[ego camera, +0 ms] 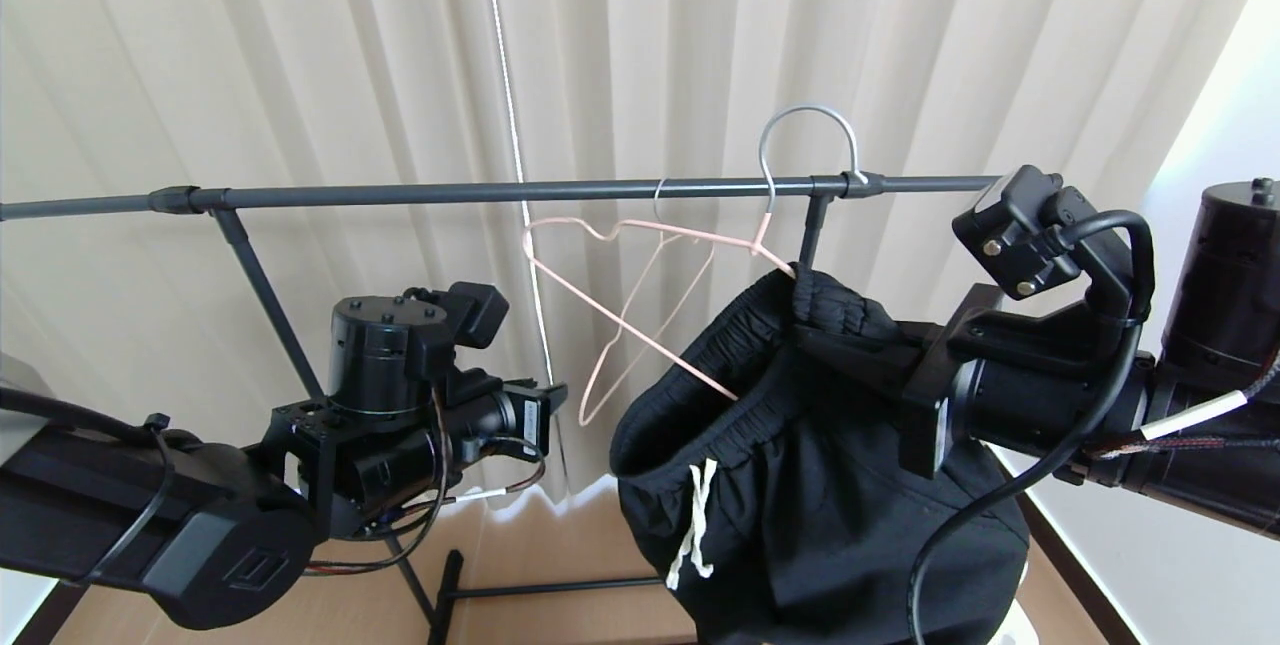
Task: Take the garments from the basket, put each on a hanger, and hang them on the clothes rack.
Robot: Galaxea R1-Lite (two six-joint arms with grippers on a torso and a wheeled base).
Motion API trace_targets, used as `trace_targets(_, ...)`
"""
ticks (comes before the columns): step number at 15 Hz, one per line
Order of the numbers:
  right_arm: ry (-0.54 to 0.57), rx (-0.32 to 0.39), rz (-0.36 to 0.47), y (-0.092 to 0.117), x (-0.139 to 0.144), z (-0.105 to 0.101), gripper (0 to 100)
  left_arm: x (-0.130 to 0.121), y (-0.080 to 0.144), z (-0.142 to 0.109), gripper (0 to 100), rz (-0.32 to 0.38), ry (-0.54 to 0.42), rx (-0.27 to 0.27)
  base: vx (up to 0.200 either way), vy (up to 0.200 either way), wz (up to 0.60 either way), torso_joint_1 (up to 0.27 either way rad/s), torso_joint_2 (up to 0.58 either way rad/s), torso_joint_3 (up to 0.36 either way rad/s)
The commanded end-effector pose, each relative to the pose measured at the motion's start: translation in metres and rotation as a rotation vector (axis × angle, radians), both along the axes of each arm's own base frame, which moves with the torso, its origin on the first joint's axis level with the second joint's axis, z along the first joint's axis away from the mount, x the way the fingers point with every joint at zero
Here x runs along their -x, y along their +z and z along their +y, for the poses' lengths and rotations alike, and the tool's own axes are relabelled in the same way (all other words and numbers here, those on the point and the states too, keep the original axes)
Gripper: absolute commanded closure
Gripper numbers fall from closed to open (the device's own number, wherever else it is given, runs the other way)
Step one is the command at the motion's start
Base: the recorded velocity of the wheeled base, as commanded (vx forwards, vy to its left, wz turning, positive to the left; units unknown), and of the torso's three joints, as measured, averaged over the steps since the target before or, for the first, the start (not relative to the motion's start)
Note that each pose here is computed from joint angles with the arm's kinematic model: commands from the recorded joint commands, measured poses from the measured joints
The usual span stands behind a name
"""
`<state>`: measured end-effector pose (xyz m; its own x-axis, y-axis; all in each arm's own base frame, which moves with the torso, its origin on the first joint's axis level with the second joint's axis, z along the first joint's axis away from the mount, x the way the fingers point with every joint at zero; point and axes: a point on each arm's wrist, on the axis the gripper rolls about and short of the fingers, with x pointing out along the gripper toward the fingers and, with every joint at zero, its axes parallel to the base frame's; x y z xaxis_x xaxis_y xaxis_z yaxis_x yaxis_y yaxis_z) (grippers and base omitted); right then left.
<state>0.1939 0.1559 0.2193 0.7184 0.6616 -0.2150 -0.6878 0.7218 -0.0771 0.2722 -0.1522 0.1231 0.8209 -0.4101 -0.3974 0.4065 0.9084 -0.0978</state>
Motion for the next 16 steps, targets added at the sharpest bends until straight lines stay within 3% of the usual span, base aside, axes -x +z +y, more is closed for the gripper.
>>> trace_targets(1, -0.005, -0.002, -0.002, 0.0, -0.001, -0.001, 100, 0.003, -0.001, -0.002, 0, 0.007, -0.026, 0.006, 0.0, 0.0, 0.0, 0.0, 0.0, 0.0)
trace_targets(4, -0.001, -0.011, -0.01, 0.004, -0.001, -0.001, 100, 0.016, -0.006, -0.008, 0, 0.053, -0.128, 0.028, 0.0, 0.0, 0.0, 0.0, 0.0, 0.0)
trace_targets(9, 0.053, -0.044, -0.039, 0.014, 0.006, -0.004, 100, 0.019, -0.011, -0.016, 0, 0.074, -0.148, 0.03, 0.0, 0.0, 0.0, 0.0, 0.0, 0.0)
trace_targets(10, 0.062, -0.052, -0.046, 0.017, 0.007, -0.005, 100, 0.019, -0.014, -0.017, 100, 0.082, -0.145, 0.022, 0.0, 0.0, 0.0, 0.0, 0.0, 0.0)
trace_targets(16, 0.059, -0.055, -0.028, 0.014, 0.009, -0.007, 100, 0.021, -0.013, -0.019, 100, 0.078, -0.154, 0.025, 0.0, 0.0, 0.0, 0.0, 0.0, 0.0)
